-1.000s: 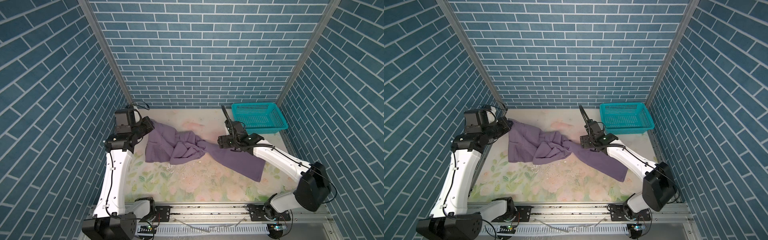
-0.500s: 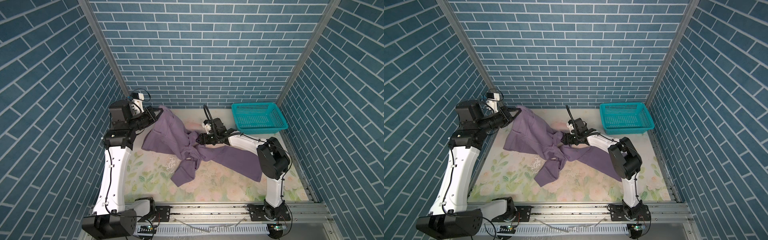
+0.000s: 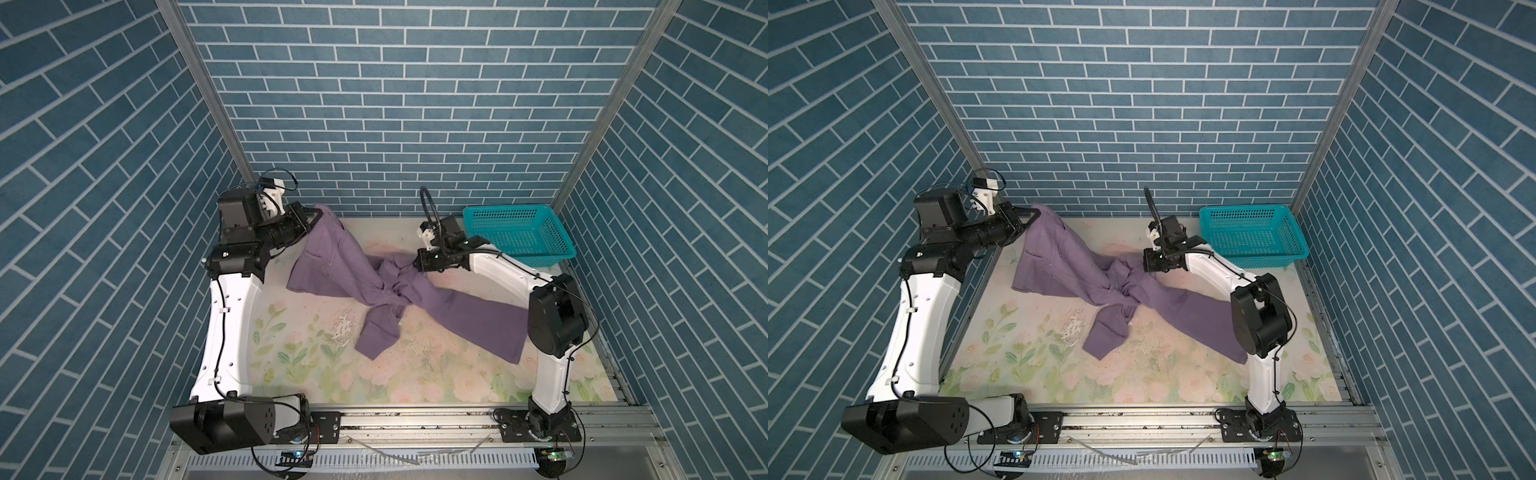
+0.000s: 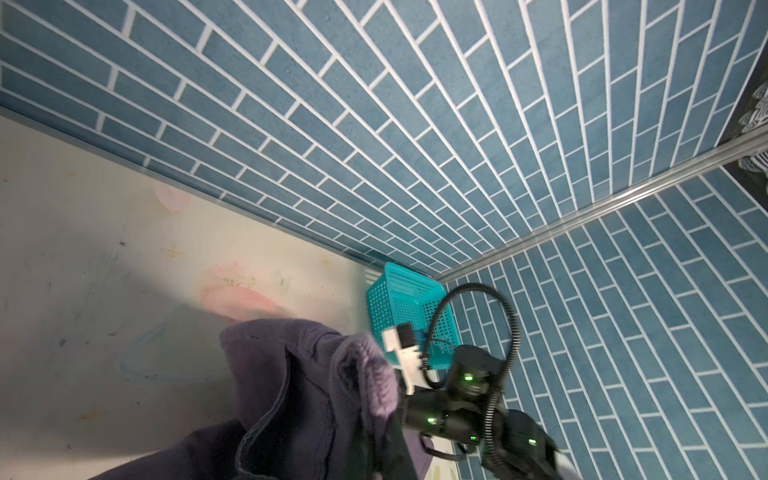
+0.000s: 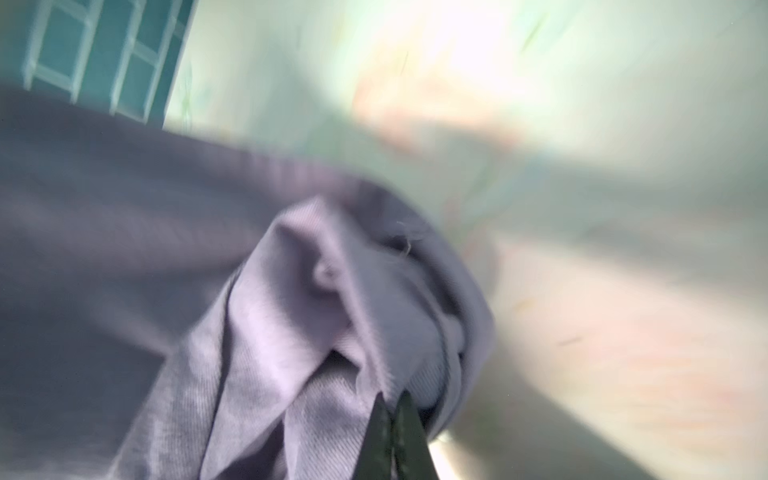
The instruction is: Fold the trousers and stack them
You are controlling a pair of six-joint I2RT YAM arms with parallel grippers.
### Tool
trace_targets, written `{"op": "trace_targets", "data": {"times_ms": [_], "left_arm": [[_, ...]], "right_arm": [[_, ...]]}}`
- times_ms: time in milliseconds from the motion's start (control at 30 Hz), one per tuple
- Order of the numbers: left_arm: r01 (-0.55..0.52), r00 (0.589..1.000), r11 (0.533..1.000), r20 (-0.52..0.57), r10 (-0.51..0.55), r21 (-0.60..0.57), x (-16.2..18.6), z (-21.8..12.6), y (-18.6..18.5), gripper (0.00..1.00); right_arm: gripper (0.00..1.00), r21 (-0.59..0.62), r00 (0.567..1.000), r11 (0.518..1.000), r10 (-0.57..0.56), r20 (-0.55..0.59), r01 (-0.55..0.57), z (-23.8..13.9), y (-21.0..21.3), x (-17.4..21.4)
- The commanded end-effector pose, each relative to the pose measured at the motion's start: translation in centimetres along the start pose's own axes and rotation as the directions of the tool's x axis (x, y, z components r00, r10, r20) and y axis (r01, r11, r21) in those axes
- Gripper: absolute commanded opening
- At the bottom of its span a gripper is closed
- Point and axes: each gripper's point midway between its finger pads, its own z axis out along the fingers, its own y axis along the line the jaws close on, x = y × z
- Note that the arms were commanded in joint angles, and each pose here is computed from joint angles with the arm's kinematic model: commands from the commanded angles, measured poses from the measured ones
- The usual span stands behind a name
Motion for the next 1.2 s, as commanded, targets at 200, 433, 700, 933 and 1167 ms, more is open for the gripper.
{"op": "trace_targets", "data": {"times_ms": [200, 433, 700, 933, 1167], "left_arm": [[-0.119, 0.985, 0.988, 0.117, 0.130, -0.098, -2.6, -2.1, -0.4, 0.00], [0.038, 0.998, 0.902, 0.068, -0.010, -0.429, 5.1, -1.1, 13.3, 0.00], [0.187, 0.961, 0.798, -0.061, -0.269, -0.573, 17.5, 0.1, 24.0, 0.00], [0.183, 0.965, 0.699, -0.011, -0.263, -0.691, 19.0, -4.0, 24.9, 0.41], [0.189, 0.980, 0.591, 0.109, -0.169, -0.784, 16.3, -8.5, 23.9, 0.91]], "right_arm": [[0.00, 0.302, 0.855, 0.943, -0.268, 0.443, 0.139, -23.0, 1.3, -8.7], [0.20, 0.220, 0.977, 0.975, -0.027, 0.210, -0.020, -14.2, -4.1, 6.9], [0.25, 0.224, 0.971, 0.947, 0.213, 0.105, -0.232, -9.8, -7.8, 17.1], [0.34, 0.213, 0.984, 0.967, 0.114, 0.138, -0.142, -11.5, -5.7, 12.2], [0.56, 0.166, 0.995, 0.984, -0.078, 0.056, 0.068, -6.6, 0.1, 8.6]]}}
